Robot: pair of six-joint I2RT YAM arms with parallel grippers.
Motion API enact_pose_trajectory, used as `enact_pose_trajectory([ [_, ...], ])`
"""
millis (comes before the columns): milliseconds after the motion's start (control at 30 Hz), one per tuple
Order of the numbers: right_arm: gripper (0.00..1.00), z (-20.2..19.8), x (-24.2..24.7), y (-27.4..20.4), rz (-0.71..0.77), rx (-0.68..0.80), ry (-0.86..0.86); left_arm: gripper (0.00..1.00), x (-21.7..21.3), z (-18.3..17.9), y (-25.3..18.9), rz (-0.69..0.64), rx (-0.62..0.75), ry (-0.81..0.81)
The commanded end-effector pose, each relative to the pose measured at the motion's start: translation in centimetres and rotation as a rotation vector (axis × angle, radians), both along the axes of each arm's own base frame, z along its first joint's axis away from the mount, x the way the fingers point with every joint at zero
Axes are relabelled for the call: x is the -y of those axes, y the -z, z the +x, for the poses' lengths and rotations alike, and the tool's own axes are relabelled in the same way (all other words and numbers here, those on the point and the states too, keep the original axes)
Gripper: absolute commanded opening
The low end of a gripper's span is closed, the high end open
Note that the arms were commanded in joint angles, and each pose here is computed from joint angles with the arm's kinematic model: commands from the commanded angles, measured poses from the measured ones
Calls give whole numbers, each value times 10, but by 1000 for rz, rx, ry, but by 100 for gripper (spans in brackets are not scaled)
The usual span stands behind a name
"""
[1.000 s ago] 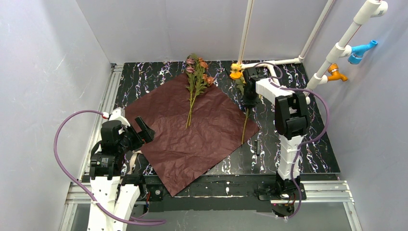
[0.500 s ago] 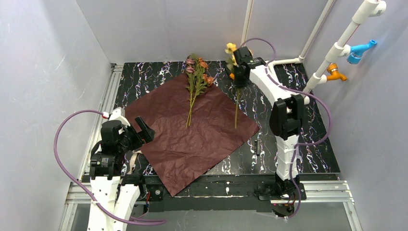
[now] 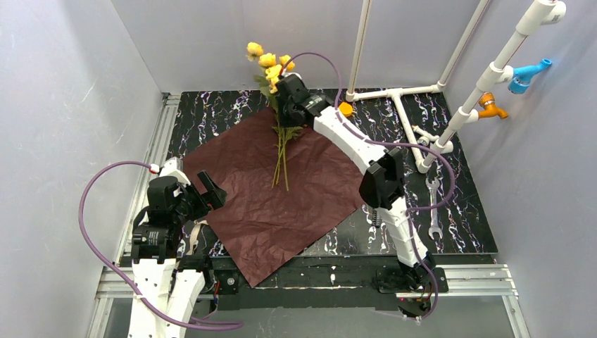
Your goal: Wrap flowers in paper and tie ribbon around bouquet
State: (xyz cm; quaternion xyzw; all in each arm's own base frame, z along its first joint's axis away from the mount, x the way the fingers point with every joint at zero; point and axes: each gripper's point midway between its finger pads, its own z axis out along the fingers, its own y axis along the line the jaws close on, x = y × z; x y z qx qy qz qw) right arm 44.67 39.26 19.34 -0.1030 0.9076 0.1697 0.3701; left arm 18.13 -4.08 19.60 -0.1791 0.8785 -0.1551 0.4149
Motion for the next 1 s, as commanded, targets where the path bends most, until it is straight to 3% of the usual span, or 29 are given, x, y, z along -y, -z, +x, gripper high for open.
enact_pose_trajectory([
  [0,1,11,-20,11,62,5,55,95,-4,0,2,17,3,-8],
  [567,2,32,-50,80,73,-15,24,94,-3,0,2,15,-1,-6],
  [900,30,36,-52,96,58,-7,22,94,-4,1,2,17,-2,-8],
  [967,31,36,-52,98,57,-12,24,94,-3,1,2,16,-1,-7],
])
